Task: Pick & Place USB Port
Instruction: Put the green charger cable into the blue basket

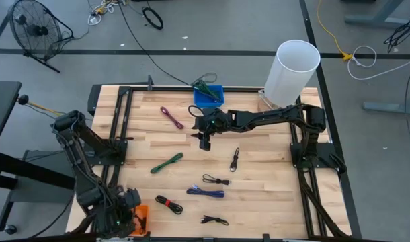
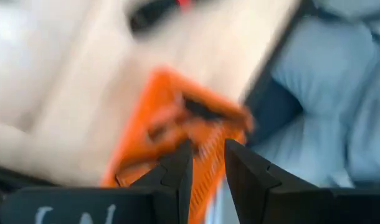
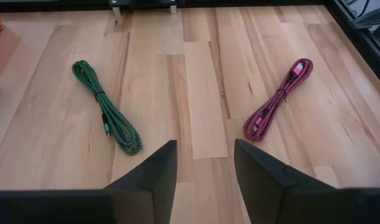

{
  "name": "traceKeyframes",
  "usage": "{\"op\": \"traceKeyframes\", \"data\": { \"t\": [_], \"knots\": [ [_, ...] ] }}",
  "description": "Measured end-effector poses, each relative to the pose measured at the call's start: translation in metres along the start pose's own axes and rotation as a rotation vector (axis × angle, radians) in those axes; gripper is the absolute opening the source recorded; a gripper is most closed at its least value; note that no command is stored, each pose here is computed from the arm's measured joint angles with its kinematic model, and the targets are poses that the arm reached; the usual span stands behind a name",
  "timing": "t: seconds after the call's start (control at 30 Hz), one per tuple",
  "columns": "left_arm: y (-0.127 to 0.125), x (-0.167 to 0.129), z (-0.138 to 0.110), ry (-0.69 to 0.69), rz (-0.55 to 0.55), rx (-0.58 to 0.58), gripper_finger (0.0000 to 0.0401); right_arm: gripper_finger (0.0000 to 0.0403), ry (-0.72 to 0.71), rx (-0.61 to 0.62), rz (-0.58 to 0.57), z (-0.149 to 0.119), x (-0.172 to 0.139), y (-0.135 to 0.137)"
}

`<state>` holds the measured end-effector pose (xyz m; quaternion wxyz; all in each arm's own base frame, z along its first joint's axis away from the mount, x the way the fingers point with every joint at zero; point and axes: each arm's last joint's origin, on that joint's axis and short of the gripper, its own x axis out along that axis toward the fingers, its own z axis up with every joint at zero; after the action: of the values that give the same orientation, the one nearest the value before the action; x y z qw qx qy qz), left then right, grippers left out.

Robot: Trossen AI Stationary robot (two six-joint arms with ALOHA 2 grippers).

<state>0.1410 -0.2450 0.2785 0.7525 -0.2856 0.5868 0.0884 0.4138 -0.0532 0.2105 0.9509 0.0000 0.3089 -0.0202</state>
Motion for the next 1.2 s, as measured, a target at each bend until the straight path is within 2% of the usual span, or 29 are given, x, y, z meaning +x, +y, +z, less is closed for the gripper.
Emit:
{"op": "traceKeyframes", "data": {
  "t": [0.13,0.3,0.6,0.73,0.97,1.2],
  "knots": [
    [0.011,0.001,0.019,-0.121,0.118,-0.005,0.0096,0.0160,0.000,0.000,0.000,0.000,0.000,0.000],
    [0.025,0.003,0.048,-0.135,0.254,0.043,0.0096,0.0160,-0.003,0.000,0.000,0.000,0.000,0.000],
    [0.044,0.006,0.110,-0.122,0.335,0.138,0.0097,0.0160,-0.009,0.000,0.000,0.001,0.000,0.000],
    [0.057,0.007,0.138,-0.114,0.370,0.140,0.0097,0.0160,-0.009,-0.001,0.002,0.001,0.000,0.001],
    [0.075,0.033,0.174,0.021,0.409,0.122,0.0097,0.0160,0.000,0.002,0.005,0.000,0.000,0.002],
    [0.100,0.082,0.175,0.202,0.485,0.135,0.0097,0.0160,0.019,-0.006,0.019,-0.001,0.000,0.008]
  ]
}}
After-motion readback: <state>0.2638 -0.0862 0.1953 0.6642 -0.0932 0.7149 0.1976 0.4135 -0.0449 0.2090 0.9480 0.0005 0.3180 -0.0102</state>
